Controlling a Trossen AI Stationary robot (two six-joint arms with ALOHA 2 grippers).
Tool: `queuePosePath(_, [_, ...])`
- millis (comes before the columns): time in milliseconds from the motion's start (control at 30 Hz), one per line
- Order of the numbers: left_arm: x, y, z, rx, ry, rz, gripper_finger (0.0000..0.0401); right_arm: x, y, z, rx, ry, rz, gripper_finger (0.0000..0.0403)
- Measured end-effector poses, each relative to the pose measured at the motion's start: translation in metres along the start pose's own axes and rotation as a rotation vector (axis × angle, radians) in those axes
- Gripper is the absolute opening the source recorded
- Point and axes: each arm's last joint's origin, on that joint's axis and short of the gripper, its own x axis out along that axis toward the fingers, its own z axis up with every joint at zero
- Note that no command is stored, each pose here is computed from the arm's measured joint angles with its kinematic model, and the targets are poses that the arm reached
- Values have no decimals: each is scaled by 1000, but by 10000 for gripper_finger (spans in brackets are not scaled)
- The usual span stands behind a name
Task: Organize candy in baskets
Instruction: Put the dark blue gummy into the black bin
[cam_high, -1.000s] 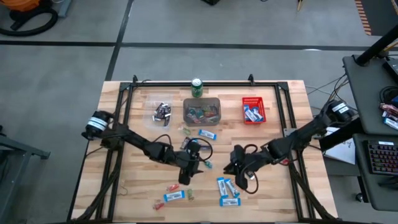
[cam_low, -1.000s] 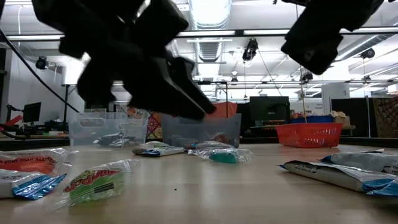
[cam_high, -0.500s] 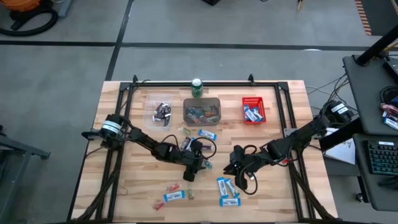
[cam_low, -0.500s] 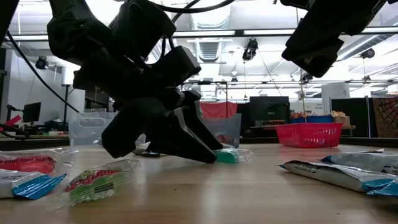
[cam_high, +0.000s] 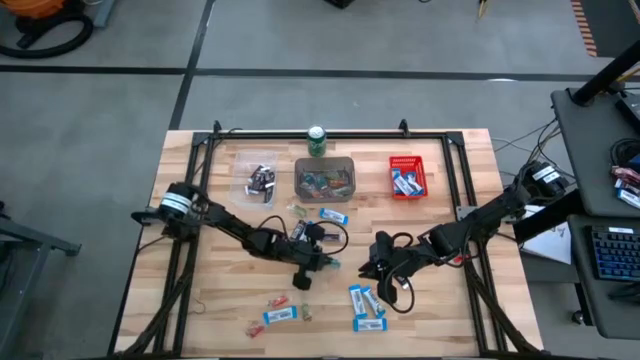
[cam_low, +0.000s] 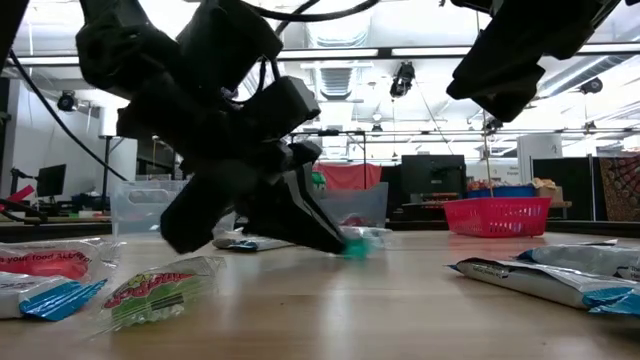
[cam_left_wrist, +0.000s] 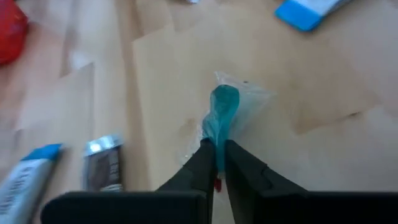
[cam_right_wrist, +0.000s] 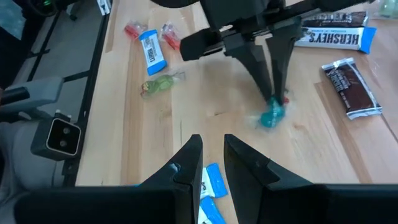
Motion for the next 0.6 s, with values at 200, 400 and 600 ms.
queuePosePath(200, [-25, 13, 21, 47, -10, 86, 3, 0, 0, 0, -4, -1, -1, 59])
queuePosePath(400, [-72, 43, 43, 52, 19, 266, 1, 0, -1, 1, -12, -31, -46, 59])
queuePosePath(600, [-111, 96, 36, -22, 191, 602, 0, 0, -4, 3, -59, -67, -114, 59])
